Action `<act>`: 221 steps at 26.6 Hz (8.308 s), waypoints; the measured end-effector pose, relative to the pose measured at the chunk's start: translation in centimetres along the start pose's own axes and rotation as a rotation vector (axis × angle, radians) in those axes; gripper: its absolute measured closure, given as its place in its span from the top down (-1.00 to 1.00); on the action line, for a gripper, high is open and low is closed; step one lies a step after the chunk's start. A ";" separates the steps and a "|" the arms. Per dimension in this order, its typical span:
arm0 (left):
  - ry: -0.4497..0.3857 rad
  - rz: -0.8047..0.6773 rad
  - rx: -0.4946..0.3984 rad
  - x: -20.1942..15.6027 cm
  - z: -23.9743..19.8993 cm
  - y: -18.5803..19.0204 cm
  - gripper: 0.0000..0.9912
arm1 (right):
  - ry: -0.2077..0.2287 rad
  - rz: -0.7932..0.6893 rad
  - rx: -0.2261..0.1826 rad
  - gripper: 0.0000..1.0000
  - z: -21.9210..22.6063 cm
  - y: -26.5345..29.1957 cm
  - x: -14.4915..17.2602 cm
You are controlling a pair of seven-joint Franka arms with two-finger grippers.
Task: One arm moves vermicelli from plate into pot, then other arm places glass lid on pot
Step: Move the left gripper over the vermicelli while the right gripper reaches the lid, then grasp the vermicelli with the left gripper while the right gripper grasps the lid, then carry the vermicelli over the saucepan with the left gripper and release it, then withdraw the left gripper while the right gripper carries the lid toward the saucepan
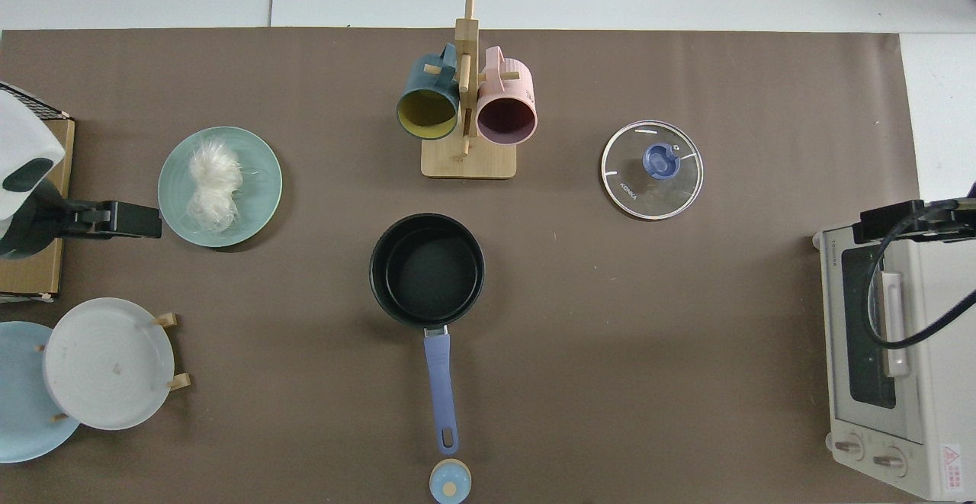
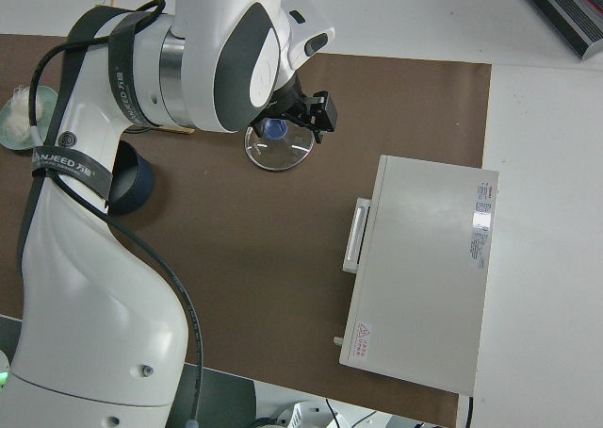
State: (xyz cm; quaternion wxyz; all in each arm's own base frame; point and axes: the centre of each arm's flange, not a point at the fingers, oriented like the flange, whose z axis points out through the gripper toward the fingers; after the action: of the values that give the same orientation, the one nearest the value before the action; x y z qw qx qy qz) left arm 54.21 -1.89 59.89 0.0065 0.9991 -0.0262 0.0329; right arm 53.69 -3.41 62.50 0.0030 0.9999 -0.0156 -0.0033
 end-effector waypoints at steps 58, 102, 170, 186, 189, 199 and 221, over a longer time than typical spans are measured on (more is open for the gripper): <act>0.135 -0.118 0.028 10.3 17.4 -5.3 1.00 | 0.020 0.010 -0.007 1.00 13.7 -8.1 12.3; -0.012 -0.208 0.024 12.0 17.3 0.9 -0.08 | 0.038 0.050 0.022 1.00 29.3 -13.5 17.4; -0.114 -0.052 -0.192 -0.6 26.3 26.6 -0.14 | 0.042 0.027 0.019 -0.13 14.7 -13.7 9.8; -0.040 -0.115 -0.184 3.6 16.5 22.9 1.00 | -0.019 0.044 -0.002 -0.13 14.1 -15.4 -0.6; -0.039 -0.132 -0.164 4.2 13.0 20.7 1.00 | -0.016 0.072 -0.004 -0.13 13.9 -17.5 -1.5; -0.025 -0.090 -0.083 3.6 5.3 10.9 1.00 | 0.019 0.173 0.003 -0.13 13.4 -27.4 -5.3; -0.031 0.001 -0.053 0.7 0.1 -1.5 1.00 | 0.051 0.387 -0.007 -0.13 16.6 -45.9 -5.0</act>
State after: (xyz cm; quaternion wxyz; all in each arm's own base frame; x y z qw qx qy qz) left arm 54.99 -0.45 59.85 0.0328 0.9989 -0.0278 0.0168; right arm 49.99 42.57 45.61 0.0075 0.9780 -0.2074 0.0226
